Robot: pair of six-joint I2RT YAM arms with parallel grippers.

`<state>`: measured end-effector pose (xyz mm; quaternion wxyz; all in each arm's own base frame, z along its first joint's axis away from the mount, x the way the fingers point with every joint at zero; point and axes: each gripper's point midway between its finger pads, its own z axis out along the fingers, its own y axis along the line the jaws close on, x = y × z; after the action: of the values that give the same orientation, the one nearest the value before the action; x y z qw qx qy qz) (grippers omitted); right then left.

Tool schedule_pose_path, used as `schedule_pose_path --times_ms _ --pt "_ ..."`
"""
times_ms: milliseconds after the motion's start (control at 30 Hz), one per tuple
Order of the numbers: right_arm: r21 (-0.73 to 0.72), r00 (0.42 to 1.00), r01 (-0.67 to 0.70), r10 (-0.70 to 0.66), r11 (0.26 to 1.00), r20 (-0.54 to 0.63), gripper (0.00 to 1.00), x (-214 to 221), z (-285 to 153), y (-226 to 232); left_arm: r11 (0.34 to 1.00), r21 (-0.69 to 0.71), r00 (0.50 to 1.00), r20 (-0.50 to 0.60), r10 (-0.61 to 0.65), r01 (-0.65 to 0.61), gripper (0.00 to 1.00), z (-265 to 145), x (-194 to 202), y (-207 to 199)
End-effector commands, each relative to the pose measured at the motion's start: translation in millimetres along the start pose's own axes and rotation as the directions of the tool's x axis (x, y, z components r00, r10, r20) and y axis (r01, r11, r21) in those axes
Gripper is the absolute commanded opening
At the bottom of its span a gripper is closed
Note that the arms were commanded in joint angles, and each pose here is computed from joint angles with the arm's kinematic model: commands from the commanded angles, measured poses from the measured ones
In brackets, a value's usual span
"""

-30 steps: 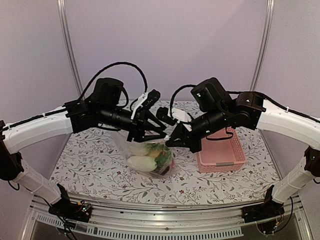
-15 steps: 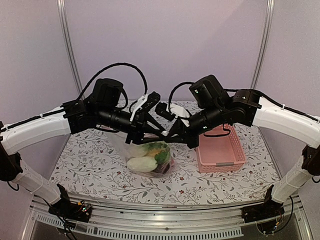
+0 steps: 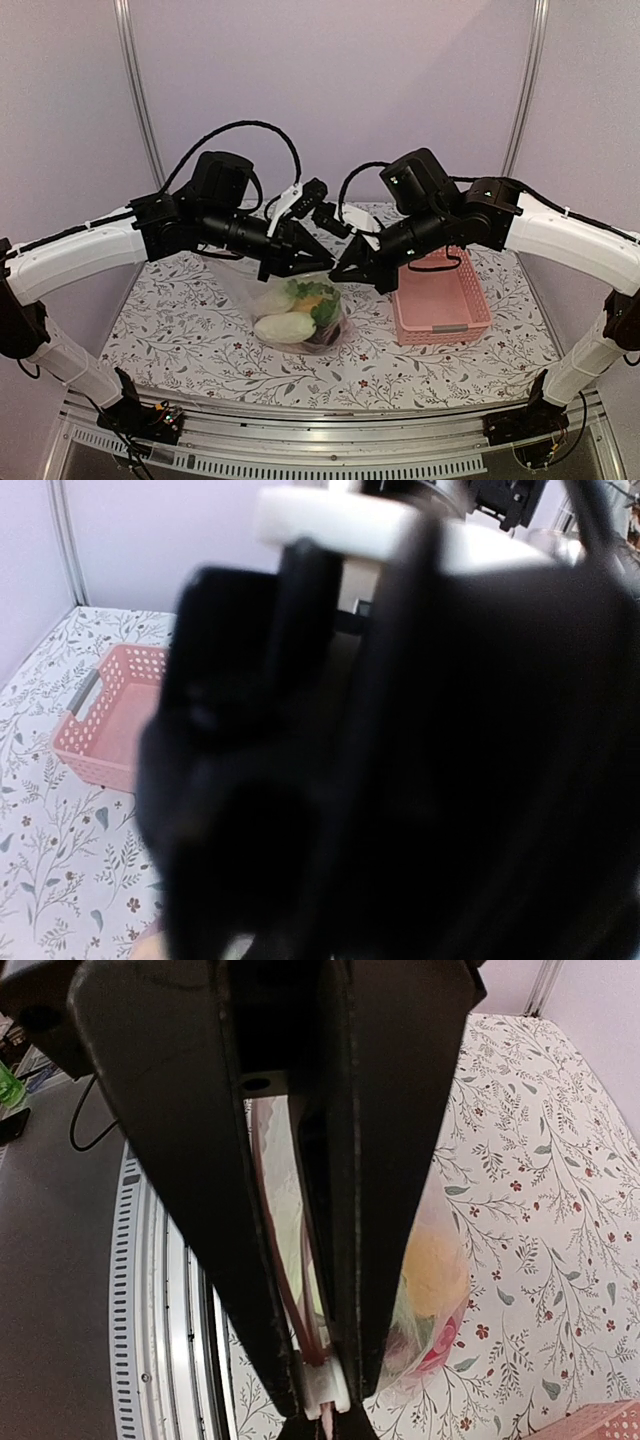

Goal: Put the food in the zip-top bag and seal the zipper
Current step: Hold the zipper from the zipper food storage bag, then unzip the zipper of the food storage bag.

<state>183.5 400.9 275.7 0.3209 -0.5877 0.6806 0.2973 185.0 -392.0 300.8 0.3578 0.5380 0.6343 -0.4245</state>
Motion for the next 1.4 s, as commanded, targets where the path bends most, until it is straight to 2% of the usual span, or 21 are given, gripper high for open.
schedule_pose_path --times_ms 0,167,333,533,800,1000,1100,1367 --pt "0.009 0.998 0.016 -0.017 1.0 0.057 0.0 -18 -7 -3 1.0 -0.009 1.0 -0.027 -0.008 0.008 0.09 6 3 1" --pt "0.014 0.996 -0.022 0.02 1.0 0.087 0.0 -16 -15 -14 1.0 -0.021 0.999 -0.034 -0.017 0.016 0.06 2 5 2" --pt "0.061 0.983 -0.096 0.085 0.994 0.162 0.0 -9 -45 -41 0.998 -0.04 0.997 -0.048 -0.052 0.05 0.05 -8 12 6" --pt "0.137 0.97 -0.186 0.16 0.973 0.181 0.0 16 -73 -71 0.988 -0.105 0.993 -0.016 -0.116 0.114 0.04 -44 21 22" --pt "0.258 0.95 -0.292 0.248 0.921 0.191 0.0 57 -102 -109 0.963 -0.222 0.987 -0.021 -0.162 0.153 0.04 -98 55 27" --pt "0.249 0.943 -0.315 0.271 0.916 0.196 0.0 62 -102 -111 0.95 -0.258 0.982 -0.022 -0.186 0.174 0.04 -109 73 24" --pt "0.212 0.941 -0.309 0.266 0.927 0.208 0.0 54 -101 -108 0.948 -0.263 0.983 0.006 -0.184 0.179 0.04 -109 69 25" --pt "0.248 0.943 -0.305 0.254 0.92 0.216 0.0 46 -111 -112 0.932 -0.335 0.99 0.018 -0.143 0.141 0.04 -121 56 33"
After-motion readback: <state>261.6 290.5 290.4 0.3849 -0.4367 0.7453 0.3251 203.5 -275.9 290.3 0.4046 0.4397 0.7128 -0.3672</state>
